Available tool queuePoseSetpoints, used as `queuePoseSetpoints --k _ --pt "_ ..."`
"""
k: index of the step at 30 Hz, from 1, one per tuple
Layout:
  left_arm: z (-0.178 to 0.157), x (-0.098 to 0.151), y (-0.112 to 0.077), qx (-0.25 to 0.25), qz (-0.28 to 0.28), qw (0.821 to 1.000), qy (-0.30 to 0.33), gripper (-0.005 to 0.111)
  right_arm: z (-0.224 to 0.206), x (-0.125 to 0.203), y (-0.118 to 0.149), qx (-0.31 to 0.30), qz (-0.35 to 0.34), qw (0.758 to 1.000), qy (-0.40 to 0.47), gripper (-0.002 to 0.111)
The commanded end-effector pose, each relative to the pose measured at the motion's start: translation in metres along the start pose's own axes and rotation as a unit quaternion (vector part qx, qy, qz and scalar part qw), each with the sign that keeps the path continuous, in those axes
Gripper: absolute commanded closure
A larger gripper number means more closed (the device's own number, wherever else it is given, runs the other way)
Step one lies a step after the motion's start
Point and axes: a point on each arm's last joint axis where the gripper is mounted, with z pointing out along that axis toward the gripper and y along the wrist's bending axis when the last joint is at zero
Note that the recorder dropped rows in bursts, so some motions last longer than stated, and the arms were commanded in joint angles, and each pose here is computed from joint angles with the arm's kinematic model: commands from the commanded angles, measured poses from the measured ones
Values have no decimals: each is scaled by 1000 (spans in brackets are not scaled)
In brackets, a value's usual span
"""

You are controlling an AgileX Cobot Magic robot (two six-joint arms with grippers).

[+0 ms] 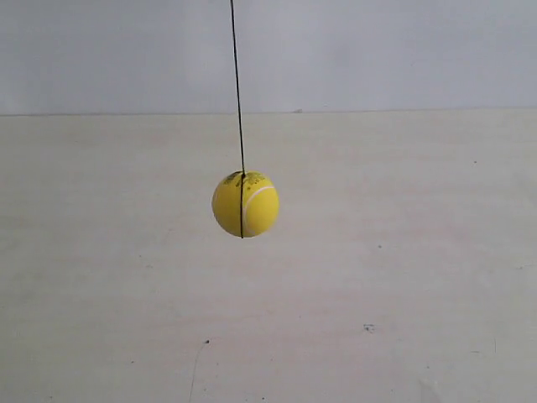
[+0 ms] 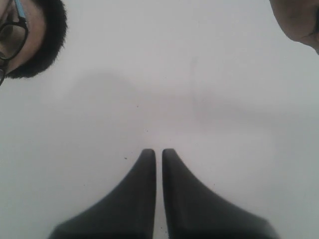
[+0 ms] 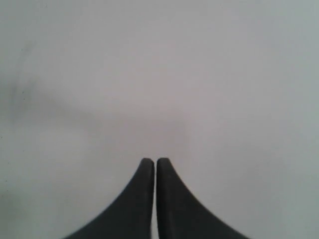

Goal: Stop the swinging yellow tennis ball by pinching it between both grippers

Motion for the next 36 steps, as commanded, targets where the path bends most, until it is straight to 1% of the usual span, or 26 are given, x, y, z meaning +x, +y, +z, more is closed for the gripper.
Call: queuePoseSetpoints --k 1,13,17,22,25,28,30,31,33,34,36 --pt "0 1 0 -3 -10 1000 3 102 -1 0 -1 4 3 1000 2 108" --pt "0 1 0 -3 -10 1000 3 102 -1 0 -1 4 2 1000 2 108" --pt "0 1 0 -3 -10 1000 3 102 -1 0 -1 5 -8 1000 0 108" --pt "0 1 0 -3 -10 1000 3 102 -1 5 -3 19 87 996 21 108" --pt "0 1 0 -3 -10 1000 3 102 1 17 0 13 104 994 40 108" --pt "0 1 0 -3 -10 1000 3 102 0 48 4 4 100 989 109 108" --pt "0 1 0 -3 -10 1000 3 102 -2 61 10 -29 54 985 159 108" --pt "0 1 0 -3 -10 1000 3 102 -3 65 14 -49 56 982 174 108" --pt "0 1 0 -3 -10 1000 3 102 -6 69 23 -110 2 976 186 108" --pt "0 1 0 -3 -10 1000 3 102 -7 72 28 -139 -13 973 184 108" --pt "0 1 0 -3 -10 1000 3 102 -8 83 31 -149 -11 971 188 108"
